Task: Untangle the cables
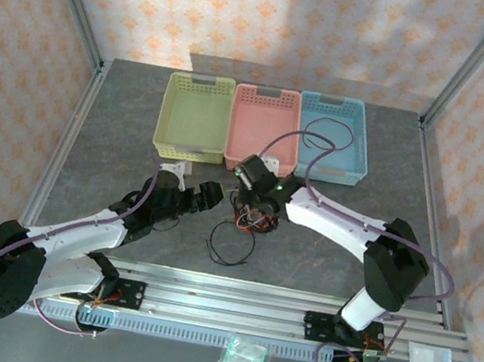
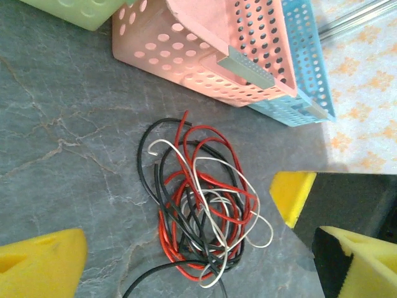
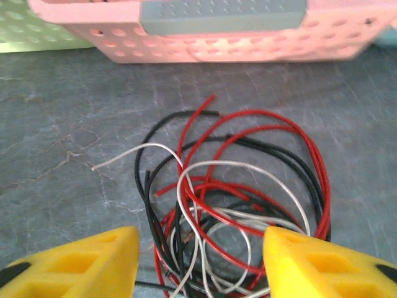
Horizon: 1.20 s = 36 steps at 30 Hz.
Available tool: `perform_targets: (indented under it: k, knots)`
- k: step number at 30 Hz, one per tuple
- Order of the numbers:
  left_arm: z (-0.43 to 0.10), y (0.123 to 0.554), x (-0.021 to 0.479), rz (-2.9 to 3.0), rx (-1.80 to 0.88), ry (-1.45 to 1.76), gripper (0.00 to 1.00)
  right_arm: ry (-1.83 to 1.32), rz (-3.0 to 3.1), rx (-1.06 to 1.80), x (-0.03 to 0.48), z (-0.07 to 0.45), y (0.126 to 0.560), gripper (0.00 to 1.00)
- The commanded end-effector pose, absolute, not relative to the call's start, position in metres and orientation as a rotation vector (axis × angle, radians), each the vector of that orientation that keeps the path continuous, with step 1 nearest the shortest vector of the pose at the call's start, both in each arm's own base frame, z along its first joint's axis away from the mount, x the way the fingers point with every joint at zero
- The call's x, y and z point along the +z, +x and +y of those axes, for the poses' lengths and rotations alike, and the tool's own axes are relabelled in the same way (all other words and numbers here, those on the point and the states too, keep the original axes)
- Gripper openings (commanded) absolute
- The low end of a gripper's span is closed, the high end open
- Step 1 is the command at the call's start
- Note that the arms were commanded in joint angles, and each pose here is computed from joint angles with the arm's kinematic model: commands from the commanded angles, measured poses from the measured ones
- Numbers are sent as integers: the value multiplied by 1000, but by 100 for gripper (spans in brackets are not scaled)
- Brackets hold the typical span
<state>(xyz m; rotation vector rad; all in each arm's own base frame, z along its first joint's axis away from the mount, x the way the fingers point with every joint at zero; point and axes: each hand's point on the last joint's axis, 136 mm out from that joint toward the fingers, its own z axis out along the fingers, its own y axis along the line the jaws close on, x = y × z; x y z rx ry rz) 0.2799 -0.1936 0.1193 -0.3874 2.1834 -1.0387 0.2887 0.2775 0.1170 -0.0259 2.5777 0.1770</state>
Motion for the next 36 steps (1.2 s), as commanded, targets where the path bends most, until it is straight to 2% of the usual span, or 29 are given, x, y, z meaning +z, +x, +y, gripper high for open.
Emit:
perform_targets:
  k: [1, 6, 12, 16, 23, 36]
  knots:
    - [-202, 282, 132, 2096, -1227, -414, 94, 122, 2590, -20, 116, 261, 271, 57]
    - [-191, 284, 119, 2070, -1302, -502, 94, 101, 2655, 32, 99, 278, 252, 54]
    - [-179, 292, 124, 2026, -1316, -530, 94, 84, 2656, 25, 88, 283, 255, 55]
    - [-174, 297, 119, 2061, -1239, -543, 96, 55, 2679, 31, 77, 292, 256, 47]
    - [-174, 296, 117, 2062, -1244, -538, 96, 80, 2676, -22, 66, 290, 260, 45]
    - [-175, 296, 113, 2070, -1244, -538, 96, 93, 2686, 49, 61, 301, 259, 20]
